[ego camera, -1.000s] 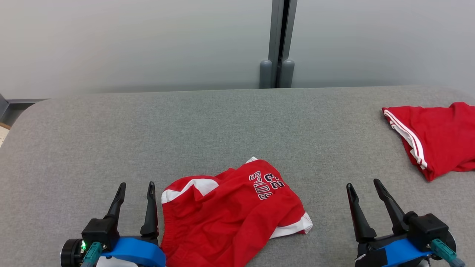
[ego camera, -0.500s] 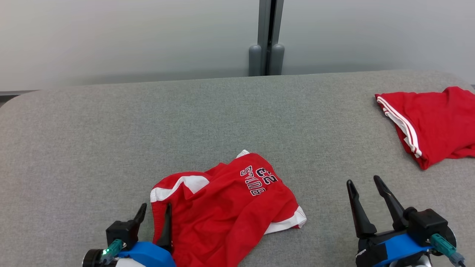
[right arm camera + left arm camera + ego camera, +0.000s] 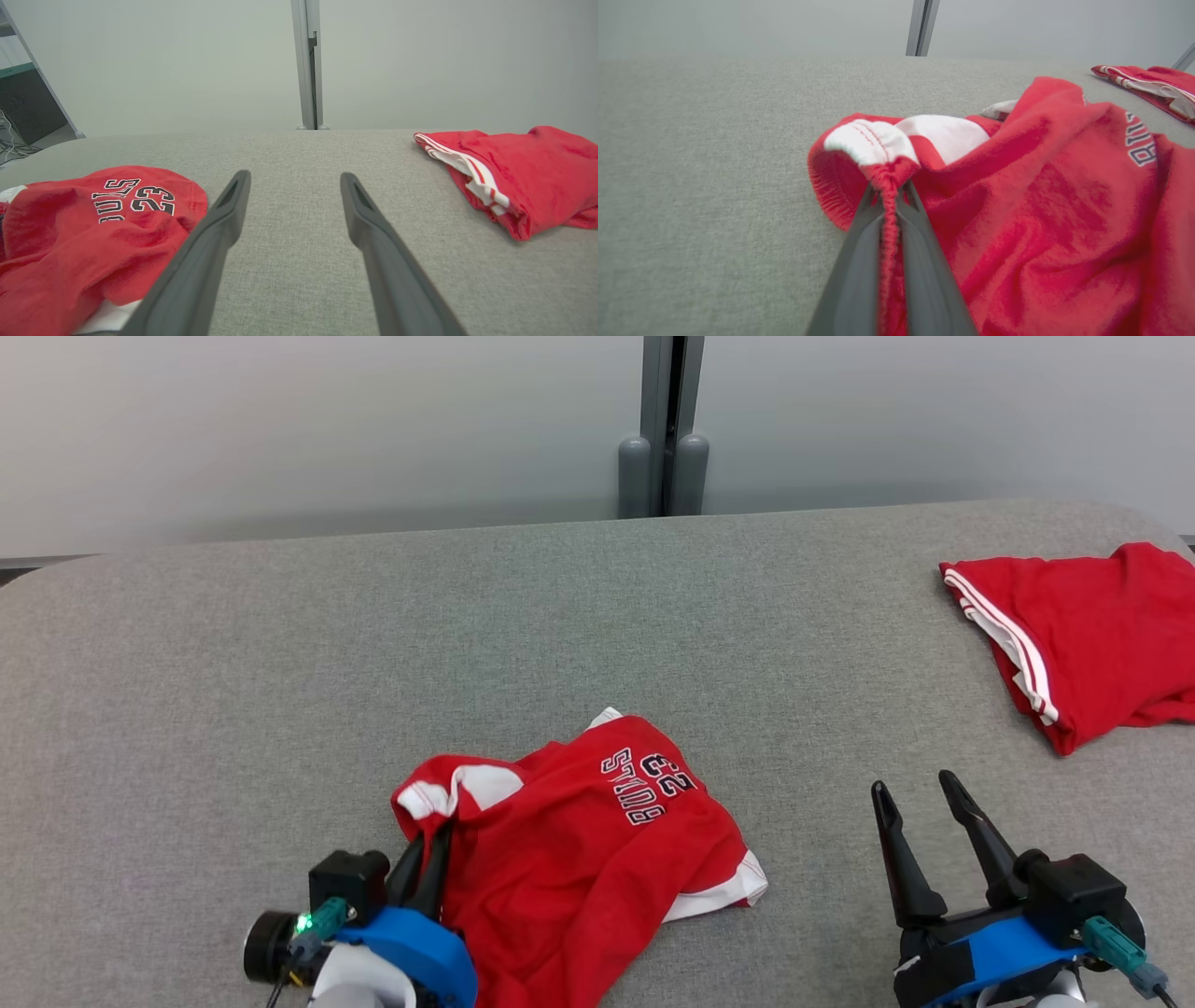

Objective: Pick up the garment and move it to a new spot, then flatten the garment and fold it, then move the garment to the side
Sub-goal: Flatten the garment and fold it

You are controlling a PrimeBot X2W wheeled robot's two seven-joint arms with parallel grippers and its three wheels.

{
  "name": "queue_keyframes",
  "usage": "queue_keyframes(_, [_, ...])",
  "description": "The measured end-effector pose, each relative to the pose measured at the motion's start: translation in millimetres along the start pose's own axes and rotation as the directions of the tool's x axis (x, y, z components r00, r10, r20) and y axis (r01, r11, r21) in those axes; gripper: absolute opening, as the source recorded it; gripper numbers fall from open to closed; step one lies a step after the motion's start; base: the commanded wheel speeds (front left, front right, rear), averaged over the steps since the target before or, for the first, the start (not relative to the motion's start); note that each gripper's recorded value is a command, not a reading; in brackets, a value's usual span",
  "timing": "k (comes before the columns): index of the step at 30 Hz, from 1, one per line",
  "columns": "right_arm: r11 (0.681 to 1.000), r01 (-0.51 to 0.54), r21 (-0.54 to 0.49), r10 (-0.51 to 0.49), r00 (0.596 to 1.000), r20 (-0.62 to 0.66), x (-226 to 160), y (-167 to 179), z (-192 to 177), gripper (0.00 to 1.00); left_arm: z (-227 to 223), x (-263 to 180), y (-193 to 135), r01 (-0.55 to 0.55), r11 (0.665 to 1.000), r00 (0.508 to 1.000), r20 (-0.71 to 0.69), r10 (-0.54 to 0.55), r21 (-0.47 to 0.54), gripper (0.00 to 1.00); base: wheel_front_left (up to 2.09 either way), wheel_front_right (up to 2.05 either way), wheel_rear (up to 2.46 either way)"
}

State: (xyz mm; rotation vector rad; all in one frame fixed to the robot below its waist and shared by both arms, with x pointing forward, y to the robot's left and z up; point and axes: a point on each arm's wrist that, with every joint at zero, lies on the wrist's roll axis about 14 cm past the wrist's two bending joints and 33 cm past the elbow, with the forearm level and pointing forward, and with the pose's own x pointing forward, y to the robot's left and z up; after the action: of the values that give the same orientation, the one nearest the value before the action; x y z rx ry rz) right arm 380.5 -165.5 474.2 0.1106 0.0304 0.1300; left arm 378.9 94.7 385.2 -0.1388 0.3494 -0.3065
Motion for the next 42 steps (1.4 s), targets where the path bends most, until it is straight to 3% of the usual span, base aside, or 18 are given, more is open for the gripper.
queue_keyframes(9, [1.0,0.012,0.001,-0.012,1.0,-0.01,3.5,-5.5,-4.6,1.0,52.1,17.5,3.9,0.031,0.998,0.99,0.135,-0.039,0.059,0.0,0.0,0.0,0.0])
queue_keyframes(18, [0.999,0.049,0.001,-0.049,0.999,-0.02,11.0,-19.3,-8.9,1.0,85.1,57.4,18.3,0.042,0.991,0.984,0.166,-0.063,0.125,0.0,0.0,0.0,0.0])
queue_keyframes(31, [0.993,0.118,-0.01,-0.119,0.991,-0.061,9.5,-45.5,-21.7,1.0,89.3,94.7,60.6,-0.053,0.994,0.992,0.119,0.042,0.098,0.0,0.0,0.0,0.0])
queue_keyframes(32, [0.993,0.119,-0.009,-0.119,0.991,-0.062,9.3,-45.0,-22.2,1.0,85.5,94.3,62.3,-0.059,0.994,0.993,0.107,0.049,0.097,0.2,0.0,0.0,0.0])
queue_keyframes(33, [0.993,0.119,-0.006,-0.119,0.991,-0.062,9.0,-44.4,-22.4,1.0,83.8,93.9,62.9,-0.062,0.993,0.994,0.101,0.052,0.096,0.72,0.0,0.0,0.0])
queue_keyframes(34, [0.993,0.118,-0.005,-0.118,0.991,-0.063,8.7,-43.8,-22.6,1.0,85.1,93.6,63.3,-0.065,0.993,0.993,0.104,0.055,0.099,1.0,0.0,0.0,0.0])
queue_keyframes(42, [0.995,0.103,0.007,-0.103,0.994,-0.035,8.7,-35.9,-13.1,1.0,79.7,65.7,67.4,-0.096,0.992,0.988,0.127,0.086,0.076,1.0,0.0,0.0,0.0])
